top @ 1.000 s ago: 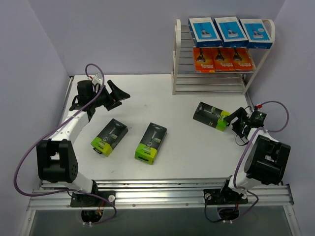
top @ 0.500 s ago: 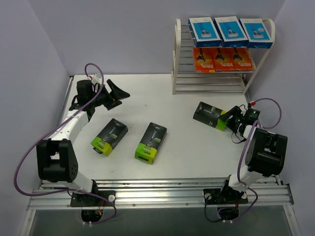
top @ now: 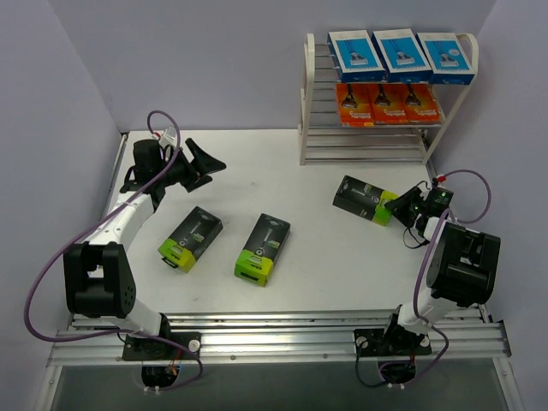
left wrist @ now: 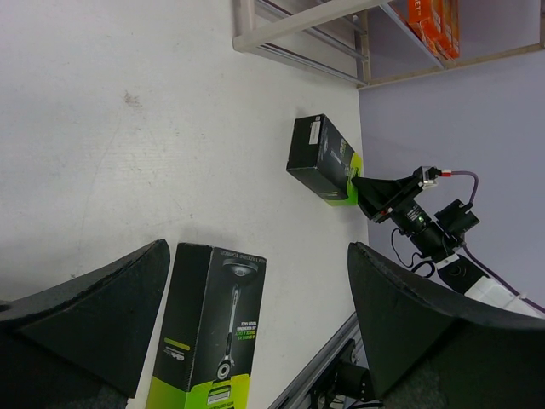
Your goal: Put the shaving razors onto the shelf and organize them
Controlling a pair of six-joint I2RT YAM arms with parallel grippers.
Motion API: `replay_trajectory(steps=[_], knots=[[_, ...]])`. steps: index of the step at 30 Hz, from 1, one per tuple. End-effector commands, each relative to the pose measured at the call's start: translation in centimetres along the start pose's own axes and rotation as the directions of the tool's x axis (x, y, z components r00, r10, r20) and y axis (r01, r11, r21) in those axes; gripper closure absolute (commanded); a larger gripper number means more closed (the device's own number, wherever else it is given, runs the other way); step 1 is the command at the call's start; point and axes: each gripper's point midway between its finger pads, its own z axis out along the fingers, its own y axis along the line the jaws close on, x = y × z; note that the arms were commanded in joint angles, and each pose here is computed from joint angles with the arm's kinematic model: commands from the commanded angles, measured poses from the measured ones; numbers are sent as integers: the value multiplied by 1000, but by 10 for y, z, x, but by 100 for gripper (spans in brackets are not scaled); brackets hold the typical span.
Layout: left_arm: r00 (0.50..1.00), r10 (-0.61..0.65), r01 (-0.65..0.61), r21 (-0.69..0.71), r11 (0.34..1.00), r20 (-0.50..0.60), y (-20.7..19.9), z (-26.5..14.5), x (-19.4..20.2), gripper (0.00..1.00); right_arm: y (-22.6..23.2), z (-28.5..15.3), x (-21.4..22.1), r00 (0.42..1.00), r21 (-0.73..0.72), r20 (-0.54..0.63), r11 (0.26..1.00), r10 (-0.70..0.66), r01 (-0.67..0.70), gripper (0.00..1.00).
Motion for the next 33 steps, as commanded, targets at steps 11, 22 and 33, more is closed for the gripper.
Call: replay_trajectory(steps=[11, 22, 33], knots=[[999, 22, -23, 39, 999, 23, -4, 1, -9, 6, 5, 7, 17, 996, -25, -76, 999, 39, -41, 100], [999, 15, -16, 32, 999, 29, -2, 1, -10, 5, 36, -2, 5, 993, -165, -31, 979, 114, -117, 100], [999, 12, -13, 34, 999, 30, -3, 0, -11, 5, 60, -12, -2, 990, -278, -16, 951, 138, -137, 100]])
